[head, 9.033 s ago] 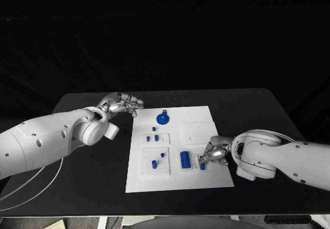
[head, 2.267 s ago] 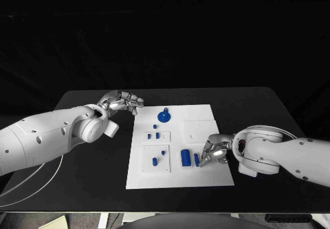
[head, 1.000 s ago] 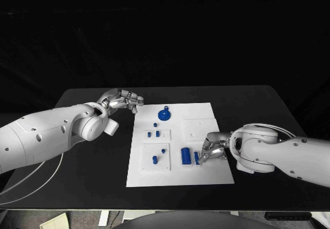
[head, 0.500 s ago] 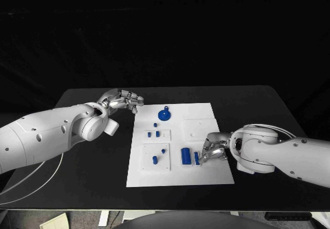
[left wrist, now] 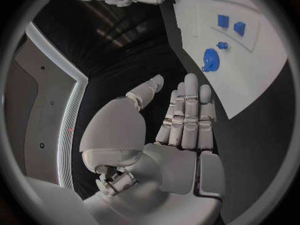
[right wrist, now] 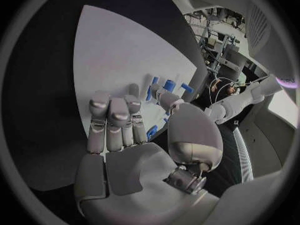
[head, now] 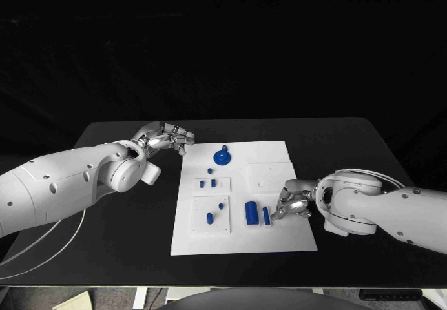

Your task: Assemble the parts on the task board

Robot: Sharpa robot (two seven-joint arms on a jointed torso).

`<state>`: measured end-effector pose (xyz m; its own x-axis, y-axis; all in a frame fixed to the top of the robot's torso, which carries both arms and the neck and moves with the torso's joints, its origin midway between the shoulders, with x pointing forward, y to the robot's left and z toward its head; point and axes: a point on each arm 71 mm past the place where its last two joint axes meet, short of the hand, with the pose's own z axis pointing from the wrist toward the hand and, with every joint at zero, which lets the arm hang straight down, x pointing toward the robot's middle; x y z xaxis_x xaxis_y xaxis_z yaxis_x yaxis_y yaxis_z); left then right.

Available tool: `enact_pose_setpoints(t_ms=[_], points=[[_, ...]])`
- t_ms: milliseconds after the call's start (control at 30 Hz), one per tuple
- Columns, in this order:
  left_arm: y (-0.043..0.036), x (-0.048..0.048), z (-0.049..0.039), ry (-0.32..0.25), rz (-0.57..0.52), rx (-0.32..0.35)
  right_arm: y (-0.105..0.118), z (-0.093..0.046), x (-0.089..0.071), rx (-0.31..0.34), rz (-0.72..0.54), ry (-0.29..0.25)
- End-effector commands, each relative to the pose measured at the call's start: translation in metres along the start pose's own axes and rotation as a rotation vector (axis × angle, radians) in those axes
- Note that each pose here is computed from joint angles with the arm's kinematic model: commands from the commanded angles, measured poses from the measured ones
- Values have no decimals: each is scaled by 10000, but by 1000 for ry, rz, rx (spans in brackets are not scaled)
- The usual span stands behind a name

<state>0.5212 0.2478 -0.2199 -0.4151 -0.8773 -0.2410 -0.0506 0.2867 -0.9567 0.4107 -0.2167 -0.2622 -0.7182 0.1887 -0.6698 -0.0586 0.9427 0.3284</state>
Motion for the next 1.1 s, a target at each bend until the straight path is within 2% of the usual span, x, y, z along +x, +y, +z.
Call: enact_pose_setpoints(t_ms=[33, 67, 167, 400, 433, 567, 733, 833, 967, 1100], points=[[-11, 6, 9, 9, -13, 8, 25, 0, -114, -85, 65, -70], [-8, -5, 6, 5, -18, 7, 7, 7, -204, -103, 102, -112], [-6, -16, 6, 1, -21, 7, -9, 22, -336, -136, 137, -153], [-3, -55, 31, -21, -48, 5, -114, 80, -880, -272, 345, -320], [-17, -72, 45, -28, -54, 7, -147, 114, -1017, -301, 404, -362], [-82, -129, 85, -47, -65, 18, -225, 221, -1286, -346, 530, -440], [-170, -231, 161, -86, -80, 43, -342, 352, -1554, -369, 665, -497], [-180, -289, 205, -124, -133, 53, -366, 393, -1682, -394, 718, -518], [-196, -342, 272, -177, -207, 85, -396, 459, -1753, -418, 793, -521], [-220, -360, 322, -210, -233, 117, -444, 547, -1741, -414, 835, -526]])
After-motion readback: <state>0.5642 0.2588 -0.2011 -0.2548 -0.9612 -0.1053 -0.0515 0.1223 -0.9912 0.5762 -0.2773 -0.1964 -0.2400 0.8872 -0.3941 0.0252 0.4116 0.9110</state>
